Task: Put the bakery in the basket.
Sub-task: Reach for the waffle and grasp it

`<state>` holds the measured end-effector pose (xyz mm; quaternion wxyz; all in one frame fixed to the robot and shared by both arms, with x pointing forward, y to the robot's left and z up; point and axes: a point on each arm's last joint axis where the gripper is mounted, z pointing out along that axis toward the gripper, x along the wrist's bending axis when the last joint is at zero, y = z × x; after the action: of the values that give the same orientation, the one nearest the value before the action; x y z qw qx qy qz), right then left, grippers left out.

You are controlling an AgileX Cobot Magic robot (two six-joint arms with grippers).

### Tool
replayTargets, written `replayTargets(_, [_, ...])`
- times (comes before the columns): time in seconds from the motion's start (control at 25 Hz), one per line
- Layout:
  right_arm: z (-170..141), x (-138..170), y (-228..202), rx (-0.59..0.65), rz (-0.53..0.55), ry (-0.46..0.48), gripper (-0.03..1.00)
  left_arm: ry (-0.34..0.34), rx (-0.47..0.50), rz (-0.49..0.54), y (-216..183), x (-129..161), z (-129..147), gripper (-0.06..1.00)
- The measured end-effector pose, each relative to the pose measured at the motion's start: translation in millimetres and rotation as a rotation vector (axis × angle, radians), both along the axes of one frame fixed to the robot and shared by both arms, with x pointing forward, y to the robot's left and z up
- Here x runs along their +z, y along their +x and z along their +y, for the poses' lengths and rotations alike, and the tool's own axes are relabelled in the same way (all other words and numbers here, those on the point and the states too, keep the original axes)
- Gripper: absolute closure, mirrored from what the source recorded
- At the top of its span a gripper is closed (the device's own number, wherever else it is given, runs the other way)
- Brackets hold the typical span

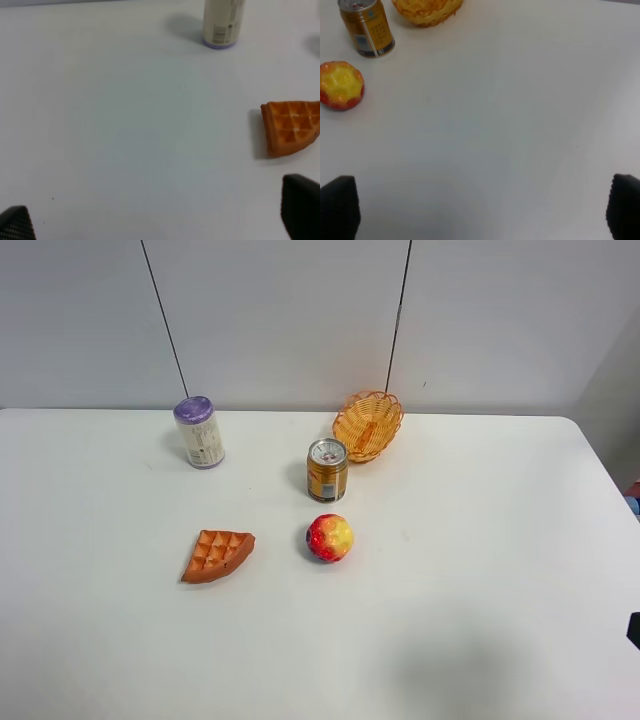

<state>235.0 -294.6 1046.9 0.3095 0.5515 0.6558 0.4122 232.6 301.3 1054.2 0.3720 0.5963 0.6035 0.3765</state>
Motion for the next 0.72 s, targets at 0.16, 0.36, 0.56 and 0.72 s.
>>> replayTargets(0.16, [0.0,0.0,0.0,0.000,0.000,0.000,-0.02,0.000,0.000,0.000,0.0,0.0,0.0,-0.05])
replayTargets(0.36, [0.0,0.0,0.0,0.000,0.000,0.000,-0.02,0.000,0.000,0.000,0.0,0.0,0.0,-0.05])
replayTargets(0.56, [0.0,0.0,0.0,0.000,0.000,0.000,-0.02,0.000,0.000,0.000,0.0,0.0,0.0,-0.05])
replayTargets(0.72, [3.1,0.4,-0.7,0.022,0.005,0.034,-0.02,0.000,0.000,0.000,0.0,0.0,0.0,-0.05])
